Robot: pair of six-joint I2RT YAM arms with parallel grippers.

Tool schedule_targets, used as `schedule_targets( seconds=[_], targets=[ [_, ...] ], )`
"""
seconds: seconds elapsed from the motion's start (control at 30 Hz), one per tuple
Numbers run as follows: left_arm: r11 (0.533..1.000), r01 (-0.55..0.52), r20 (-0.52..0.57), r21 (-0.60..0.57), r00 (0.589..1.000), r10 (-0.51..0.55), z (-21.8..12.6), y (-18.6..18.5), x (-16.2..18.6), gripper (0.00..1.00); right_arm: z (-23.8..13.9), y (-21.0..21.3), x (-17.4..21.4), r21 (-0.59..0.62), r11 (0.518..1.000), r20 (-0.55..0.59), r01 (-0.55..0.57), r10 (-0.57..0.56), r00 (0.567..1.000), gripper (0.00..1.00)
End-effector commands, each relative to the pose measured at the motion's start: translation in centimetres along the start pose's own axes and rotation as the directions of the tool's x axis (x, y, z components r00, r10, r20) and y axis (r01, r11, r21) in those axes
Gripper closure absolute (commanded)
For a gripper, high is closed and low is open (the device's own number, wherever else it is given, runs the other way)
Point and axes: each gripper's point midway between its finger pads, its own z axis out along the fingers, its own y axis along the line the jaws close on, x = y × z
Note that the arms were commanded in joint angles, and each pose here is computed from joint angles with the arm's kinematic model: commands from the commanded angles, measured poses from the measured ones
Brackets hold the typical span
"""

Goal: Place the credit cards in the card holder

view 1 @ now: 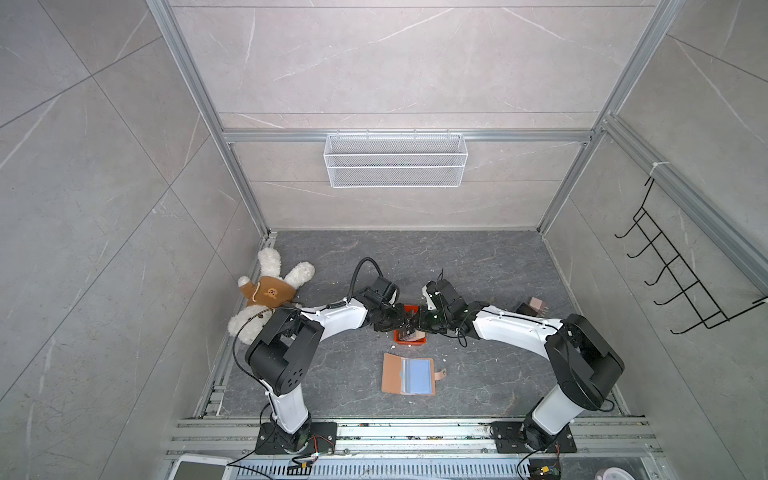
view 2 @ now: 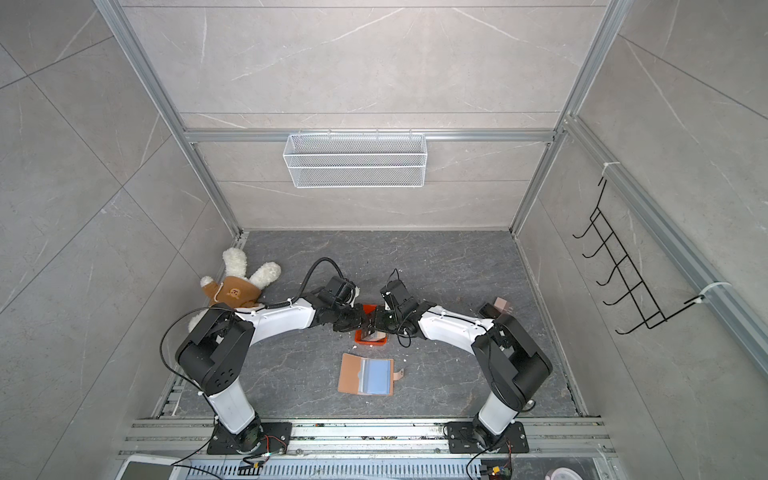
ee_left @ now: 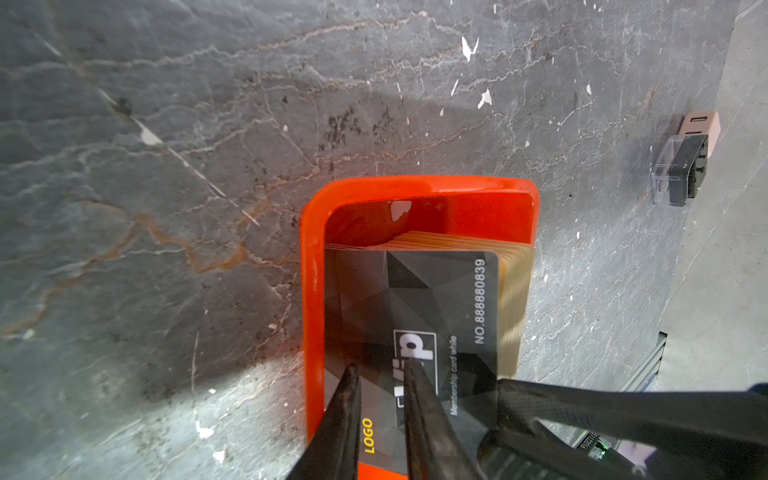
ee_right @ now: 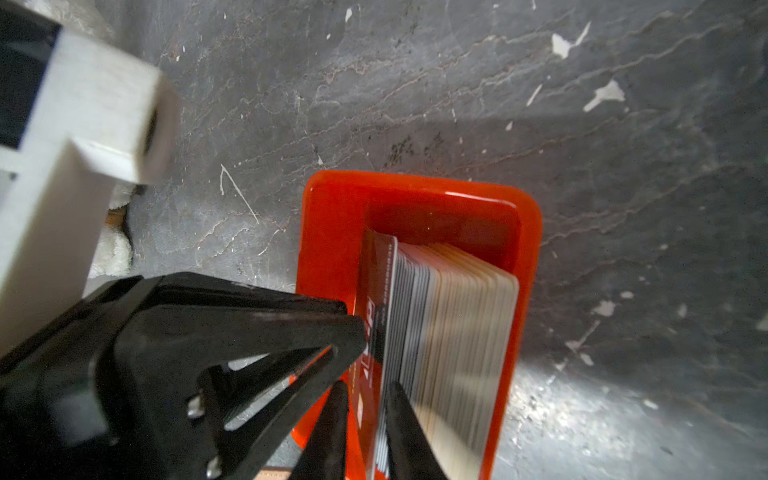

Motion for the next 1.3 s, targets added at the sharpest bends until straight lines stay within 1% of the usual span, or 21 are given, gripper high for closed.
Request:
schedule_targets(
  seconds=[0.0,0.27,0.63,0.73,0.87,0.9,0.93,1.03,1.17,1.27],
  targets=[
    [1.000,0.018,-0.002,-0.002,1.000,-0.018,0.1,0.3,0.0,0.77,0.9,-0.3,0.8,0.004,1.000,-0.020,-0.010,0.010,1.000,0.82],
    [1.000,0.017,0.021,0.015,1.000,-0.018,-0.8,-0.1,-0.1,0.77,1.0,-1.1,0.9,0.044,0.999,-0.013,-0.029,0.030,0.999,0.86],
    [0.999,0.011,0.037,0.030,0.999,-0.012,-1.8,-0.6,-0.2,0.77,0.4,-1.1,0.6,0.060,0.997,0.011,-0.042,0.041,0.999,0.95],
    [0.999,0.003,0.055,0.039,0.999,-0.005,-2.7,-0.9,-0.1,0.76,-0.1,-0.9,0.5,0.055,0.998,0.017,-0.041,0.040,0.999,0.96],
    [0.998,-0.011,0.076,0.065,0.997,0.006,-4.3,-1.1,0.6,0.68,-1.0,-0.4,0.4,0.041,0.998,0.026,-0.044,0.043,0.999,0.97],
    [0.997,-0.013,0.083,0.072,0.997,0.007,-4.7,-1.2,0.8,0.63,-1.3,-0.3,0.4,0.038,0.998,0.028,-0.043,0.042,0.999,0.97],
    [0.997,-0.016,0.088,0.076,0.996,0.010,-5.1,-1.1,1.0,0.62,-1.7,-0.3,0.4,0.035,0.998,0.033,-0.043,0.042,0.999,0.98],
    [0.994,-0.038,0.104,0.099,0.994,0.028,-6.3,-1.4,1.8,0.62,-2.6,-0.1,0.5,0.023,0.999,0.046,-0.036,0.035,0.998,0.98],
    [0.982,-0.063,0.132,0.176,0.990,0.040,-8.1,-2.6,2.7,0.66,-4.3,-0.1,0.7,0.003,1.000,0.075,-0.027,0.027,0.997,0.99],
    [0.969,-0.085,0.182,0.234,0.982,0.043,-9.4,-3.5,2.8,0.66,-5.6,0.4,1.1,-0.038,0.999,0.090,-0.005,0.009,0.996,1.00]
  ],
)
